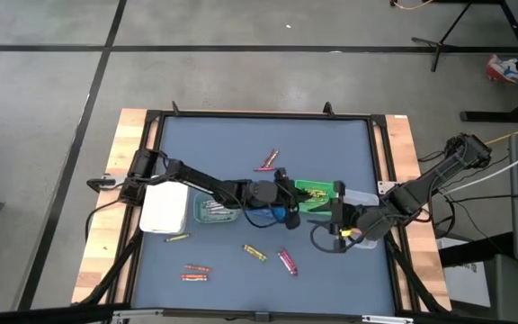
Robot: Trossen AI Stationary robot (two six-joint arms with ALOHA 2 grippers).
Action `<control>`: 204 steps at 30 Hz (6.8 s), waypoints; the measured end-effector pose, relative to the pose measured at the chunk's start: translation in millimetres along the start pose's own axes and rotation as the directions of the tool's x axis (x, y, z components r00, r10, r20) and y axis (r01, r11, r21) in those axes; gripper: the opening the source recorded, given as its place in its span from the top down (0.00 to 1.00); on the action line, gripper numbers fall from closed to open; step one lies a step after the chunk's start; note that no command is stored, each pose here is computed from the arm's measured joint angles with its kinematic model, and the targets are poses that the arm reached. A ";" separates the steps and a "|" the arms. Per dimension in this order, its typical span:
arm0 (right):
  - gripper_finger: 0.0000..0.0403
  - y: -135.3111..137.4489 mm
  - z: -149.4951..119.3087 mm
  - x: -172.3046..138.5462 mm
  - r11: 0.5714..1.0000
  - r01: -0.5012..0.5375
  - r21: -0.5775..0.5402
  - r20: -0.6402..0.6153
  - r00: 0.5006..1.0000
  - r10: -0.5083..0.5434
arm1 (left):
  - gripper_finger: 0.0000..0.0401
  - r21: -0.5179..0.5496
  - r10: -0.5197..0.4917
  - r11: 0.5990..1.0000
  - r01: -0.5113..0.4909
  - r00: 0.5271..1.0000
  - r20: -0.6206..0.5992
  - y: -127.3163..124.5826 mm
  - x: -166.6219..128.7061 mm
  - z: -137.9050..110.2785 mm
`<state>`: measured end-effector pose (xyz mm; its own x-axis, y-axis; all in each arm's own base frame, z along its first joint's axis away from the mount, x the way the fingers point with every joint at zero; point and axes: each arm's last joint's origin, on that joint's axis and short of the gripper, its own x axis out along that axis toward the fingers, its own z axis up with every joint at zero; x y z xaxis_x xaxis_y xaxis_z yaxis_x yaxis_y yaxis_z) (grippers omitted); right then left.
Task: Sort crayons
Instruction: Put the green crayon into the green bin, then put the red crayon into the blue bin
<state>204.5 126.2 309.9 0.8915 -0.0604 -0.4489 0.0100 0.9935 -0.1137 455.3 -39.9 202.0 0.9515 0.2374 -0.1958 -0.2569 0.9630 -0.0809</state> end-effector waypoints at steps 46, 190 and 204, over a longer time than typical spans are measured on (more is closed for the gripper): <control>0.71 -1.6 0.9 0.2 0.998 0.064 0.004 0.019 0.998 -0.064 | 0.73 -0.039 0.023 0.999 -0.020 0.996 0.083 21.4 33.9 -45.1; 0.71 -7.4 -8.4 -0.3 0.976 0.199 -0.085 -0.032 0.979 -0.202 | 1.00 -0.206 -0.089 0.976 -0.067 0.742 -0.664 52.6 -54.0 8.9; 0.71 -37.9 -1.4 17.4 0.966 0.253 -0.054 -0.059 0.965 -0.256 | 0.89 -0.054 0.041 0.994 -0.098 0.769 -0.639 14.0 -67.3 2.7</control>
<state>219.0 87.4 305.1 0.8310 -0.3184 -0.4562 0.2106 0.9391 -0.2716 388.1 -42.0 216.7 0.6126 0.1405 -0.7778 -0.3573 0.9270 -0.1139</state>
